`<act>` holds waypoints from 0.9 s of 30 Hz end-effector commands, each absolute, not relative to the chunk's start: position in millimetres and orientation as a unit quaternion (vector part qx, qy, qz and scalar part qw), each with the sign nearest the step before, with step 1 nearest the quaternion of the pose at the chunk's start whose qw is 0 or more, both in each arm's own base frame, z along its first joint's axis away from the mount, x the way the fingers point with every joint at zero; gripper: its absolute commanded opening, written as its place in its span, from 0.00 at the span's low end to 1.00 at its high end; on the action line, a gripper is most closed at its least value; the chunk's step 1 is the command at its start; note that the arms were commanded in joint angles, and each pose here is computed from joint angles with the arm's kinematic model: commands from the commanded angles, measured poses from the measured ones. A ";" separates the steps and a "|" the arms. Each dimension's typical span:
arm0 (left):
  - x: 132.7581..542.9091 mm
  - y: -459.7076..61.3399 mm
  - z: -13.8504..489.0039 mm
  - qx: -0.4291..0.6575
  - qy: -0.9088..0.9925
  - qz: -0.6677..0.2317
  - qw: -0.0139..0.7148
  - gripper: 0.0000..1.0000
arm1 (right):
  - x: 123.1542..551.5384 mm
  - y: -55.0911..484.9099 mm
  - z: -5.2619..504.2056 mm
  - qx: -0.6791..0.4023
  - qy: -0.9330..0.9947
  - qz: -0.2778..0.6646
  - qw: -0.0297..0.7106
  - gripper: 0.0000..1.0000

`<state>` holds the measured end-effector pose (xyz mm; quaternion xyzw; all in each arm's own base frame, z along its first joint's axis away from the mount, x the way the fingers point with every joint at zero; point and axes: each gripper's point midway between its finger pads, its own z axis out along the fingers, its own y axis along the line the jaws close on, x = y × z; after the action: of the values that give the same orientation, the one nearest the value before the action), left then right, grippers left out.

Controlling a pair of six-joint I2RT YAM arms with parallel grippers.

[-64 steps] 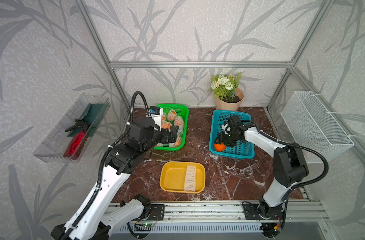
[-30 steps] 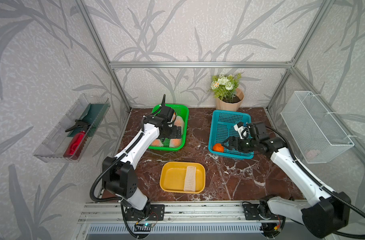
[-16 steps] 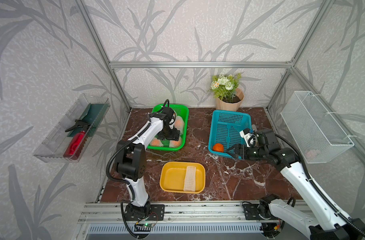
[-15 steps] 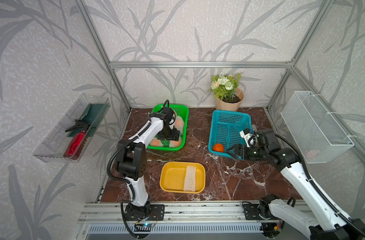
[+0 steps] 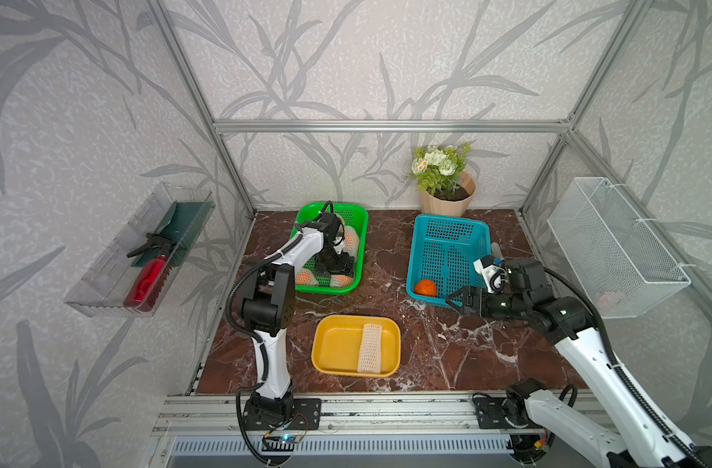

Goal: Remove foam nets from oranges
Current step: Pick up the orange from the basket.

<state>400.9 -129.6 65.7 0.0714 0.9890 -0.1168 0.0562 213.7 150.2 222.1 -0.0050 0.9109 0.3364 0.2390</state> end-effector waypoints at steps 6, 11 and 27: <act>418.9 -129.7 58.4 0.072 0.988 -0.114 0.074 0.83 | 206.4 148.3 218.5 0.006 0.913 0.336 0.231 0.92; 424.4 -129.9 54.4 0.068 0.988 -0.113 0.085 0.78 | 208.1 146.4 220.5 0.003 0.915 0.328 0.234 0.92; 418.9 -136.7 117.2 0.086 0.968 -0.153 0.179 0.42 | 206.0 142.1 198.9 0.019 0.920 0.319 0.228 0.92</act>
<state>416.2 -133.0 83.5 0.0777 0.9796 -0.1323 0.1296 205.4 142.3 200.3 0.0170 0.9193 0.3213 0.2264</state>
